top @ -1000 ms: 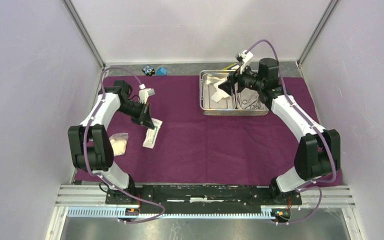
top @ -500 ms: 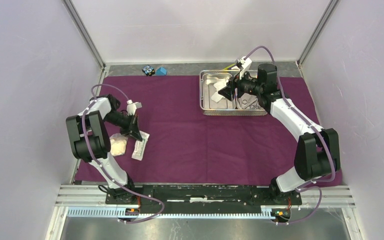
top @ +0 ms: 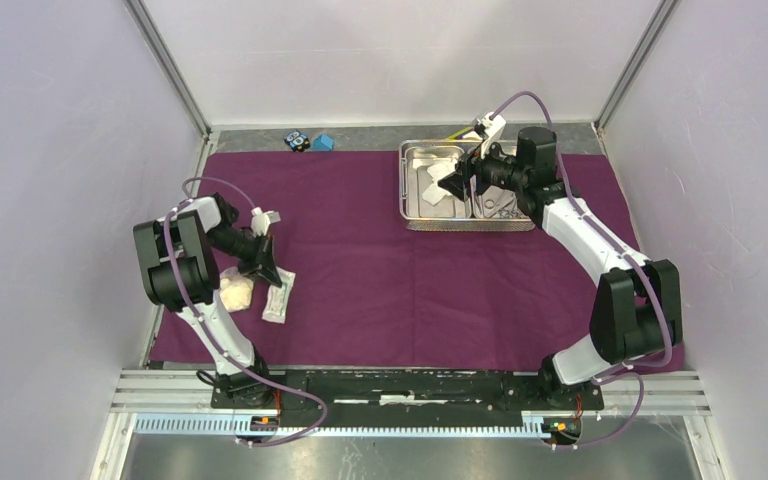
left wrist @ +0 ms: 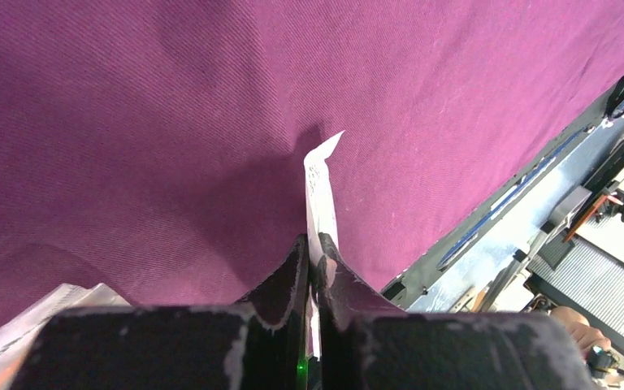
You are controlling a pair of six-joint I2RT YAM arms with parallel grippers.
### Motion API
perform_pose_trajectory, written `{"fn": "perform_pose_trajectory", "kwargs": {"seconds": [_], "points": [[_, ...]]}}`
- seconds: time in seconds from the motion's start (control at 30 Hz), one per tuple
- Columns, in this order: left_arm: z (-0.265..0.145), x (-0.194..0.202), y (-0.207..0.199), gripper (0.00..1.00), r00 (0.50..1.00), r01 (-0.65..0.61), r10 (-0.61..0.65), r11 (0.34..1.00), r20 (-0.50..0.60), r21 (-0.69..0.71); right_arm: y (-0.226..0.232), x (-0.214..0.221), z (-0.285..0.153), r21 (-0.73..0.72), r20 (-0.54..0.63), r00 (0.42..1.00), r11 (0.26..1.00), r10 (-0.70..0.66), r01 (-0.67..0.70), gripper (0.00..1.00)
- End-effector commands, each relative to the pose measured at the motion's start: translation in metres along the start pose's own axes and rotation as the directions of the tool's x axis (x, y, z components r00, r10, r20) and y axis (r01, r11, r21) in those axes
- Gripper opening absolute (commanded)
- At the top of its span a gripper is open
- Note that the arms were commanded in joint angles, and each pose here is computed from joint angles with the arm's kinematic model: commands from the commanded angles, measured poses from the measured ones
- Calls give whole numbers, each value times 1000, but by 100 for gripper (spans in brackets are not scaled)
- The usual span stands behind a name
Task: Open and lay out the surgical kit
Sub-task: Place the medical item in the surgical kit, then pick up the medical item from the container.
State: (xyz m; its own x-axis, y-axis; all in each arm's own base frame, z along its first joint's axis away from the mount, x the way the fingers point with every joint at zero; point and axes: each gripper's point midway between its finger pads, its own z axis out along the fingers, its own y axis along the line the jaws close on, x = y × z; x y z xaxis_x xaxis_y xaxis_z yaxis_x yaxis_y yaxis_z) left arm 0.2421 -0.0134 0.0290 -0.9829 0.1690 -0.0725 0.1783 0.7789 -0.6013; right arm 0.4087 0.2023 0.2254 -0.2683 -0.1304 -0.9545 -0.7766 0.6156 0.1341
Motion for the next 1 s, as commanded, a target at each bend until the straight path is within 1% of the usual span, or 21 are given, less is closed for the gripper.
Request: {"fn": "perform_pose_trajectory", "kwargs": {"seconds": [0.0,0.17,0.4,0.5,0.6,0.73,0.83,0.9,0.97], "points": [[-5,-15,14,11,998,-28,31,998,50,-53,0,-13,-8,19,35,998,999,-48,48,72],[-5,-15,21,19,998,-21,25,997,50,-79,-1,-12,-7,19,32,998,999,-47,46,72],[-9,-13,25,38,998,-26,33,993,52,-118,-4,-10,-7,34,20,998,998,-56,56,72],[-15,-14,23,45,997,-34,44,990,68,-138,-5,-10,-8,39,18,998,998,-58,57,72],[-24,-16,21,50,994,-51,67,983,85,-174,-6,-9,-8,43,15,998,997,-60,60,72],[-44,-23,14,58,985,-83,115,969,131,-231,-17,-8,-8,92,-4,998,994,-63,63,72],[-64,-34,7,69,970,-106,162,952,179,-286,-35,-5,-7,179,-48,996,981,-73,80,72],[-80,-46,1,78,951,-120,202,939,235,-323,-47,-2,-5,235,-86,993,967,-85,103,72],[-97,-60,-7,83,921,-134,249,925,299,-355,-58,4,1,273,-132,987,953,-94,128,72]]}}
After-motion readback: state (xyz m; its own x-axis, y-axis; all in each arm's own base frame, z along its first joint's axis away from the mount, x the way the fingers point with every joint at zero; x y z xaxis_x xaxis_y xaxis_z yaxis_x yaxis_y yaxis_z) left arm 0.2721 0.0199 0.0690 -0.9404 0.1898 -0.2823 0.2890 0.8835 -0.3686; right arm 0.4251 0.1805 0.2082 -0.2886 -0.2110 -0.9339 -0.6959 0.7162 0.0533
